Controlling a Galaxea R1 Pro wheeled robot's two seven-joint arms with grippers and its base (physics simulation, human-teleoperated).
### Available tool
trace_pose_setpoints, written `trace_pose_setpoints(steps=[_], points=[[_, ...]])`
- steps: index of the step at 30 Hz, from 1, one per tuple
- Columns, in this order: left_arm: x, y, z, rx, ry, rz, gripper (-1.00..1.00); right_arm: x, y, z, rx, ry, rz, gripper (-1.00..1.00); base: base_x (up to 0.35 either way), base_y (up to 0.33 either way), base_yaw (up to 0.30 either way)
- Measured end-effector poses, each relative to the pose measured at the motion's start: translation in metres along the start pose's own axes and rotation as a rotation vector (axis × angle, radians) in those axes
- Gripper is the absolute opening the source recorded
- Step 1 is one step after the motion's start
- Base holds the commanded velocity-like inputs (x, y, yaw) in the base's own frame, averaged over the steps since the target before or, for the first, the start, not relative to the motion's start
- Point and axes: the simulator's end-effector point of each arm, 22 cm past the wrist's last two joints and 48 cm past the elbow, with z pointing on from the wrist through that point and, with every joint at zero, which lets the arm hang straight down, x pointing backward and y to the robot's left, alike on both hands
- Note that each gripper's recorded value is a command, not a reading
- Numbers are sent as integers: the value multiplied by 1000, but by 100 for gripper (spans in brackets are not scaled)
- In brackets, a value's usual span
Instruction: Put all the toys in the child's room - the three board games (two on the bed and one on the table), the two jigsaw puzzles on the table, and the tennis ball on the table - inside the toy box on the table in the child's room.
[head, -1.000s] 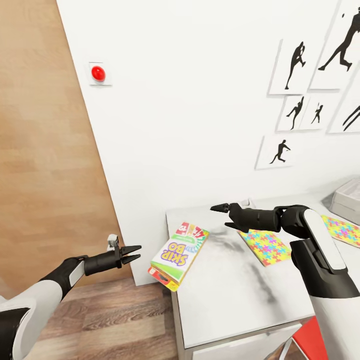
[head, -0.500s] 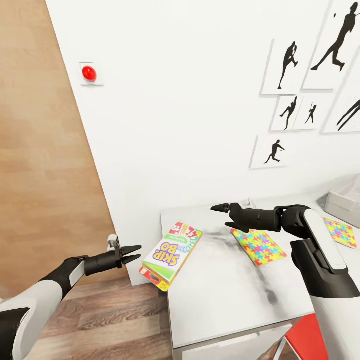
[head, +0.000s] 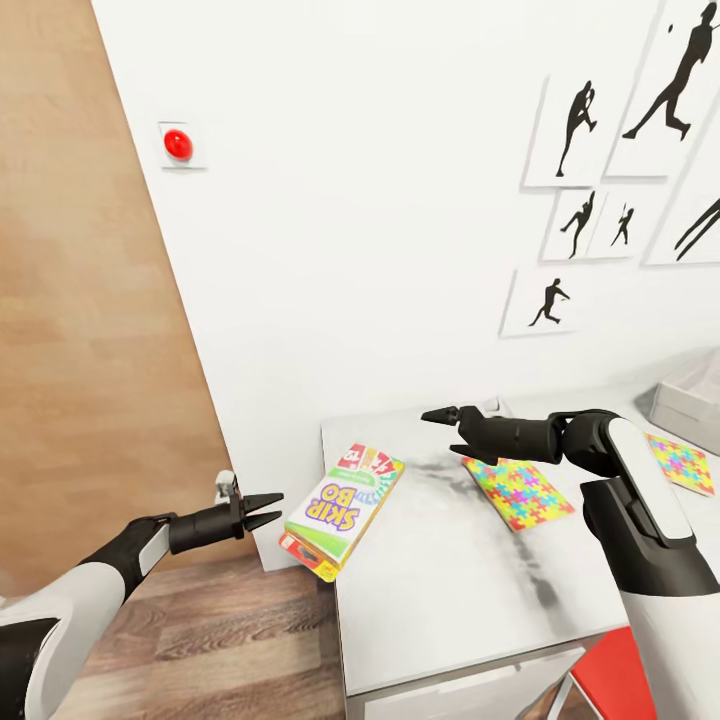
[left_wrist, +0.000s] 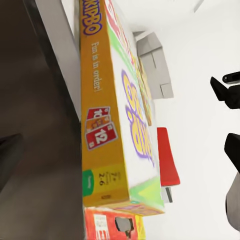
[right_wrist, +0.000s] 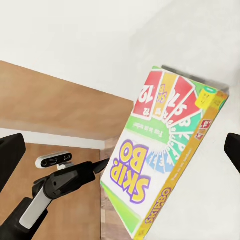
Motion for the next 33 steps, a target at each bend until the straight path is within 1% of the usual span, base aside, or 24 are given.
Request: trace_pose_setpoints(steps=[3, 8, 15, 22, 29, 33], points=[[2, 5, 0, 0, 0, -1, 100, 2, -4, 2, -1, 0, 0, 100, 0, 0, 0], [4, 6, 0, -1, 2, -7, 100, 3, -3, 3, -2, 0, 1, 100, 0, 0, 0], [14, 19, 3, -2, 5, -16, 100, 7, -12, 8, -1, 0, 0, 100, 0, 0, 0], [17, 17, 9, 8, 10, -22, 100, 7, -12, 8, -4, -1, -1, 100, 0, 0, 0], [18, 17, 10, 10, 11, -22, 100, 7, -12, 8, -4, -1, -1, 100, -3, -3, 0], [18, 17, 10, 10, 11, -22, 100, 7, -12, 8, -4, -1, -1, 100, -97, -96, 0]])
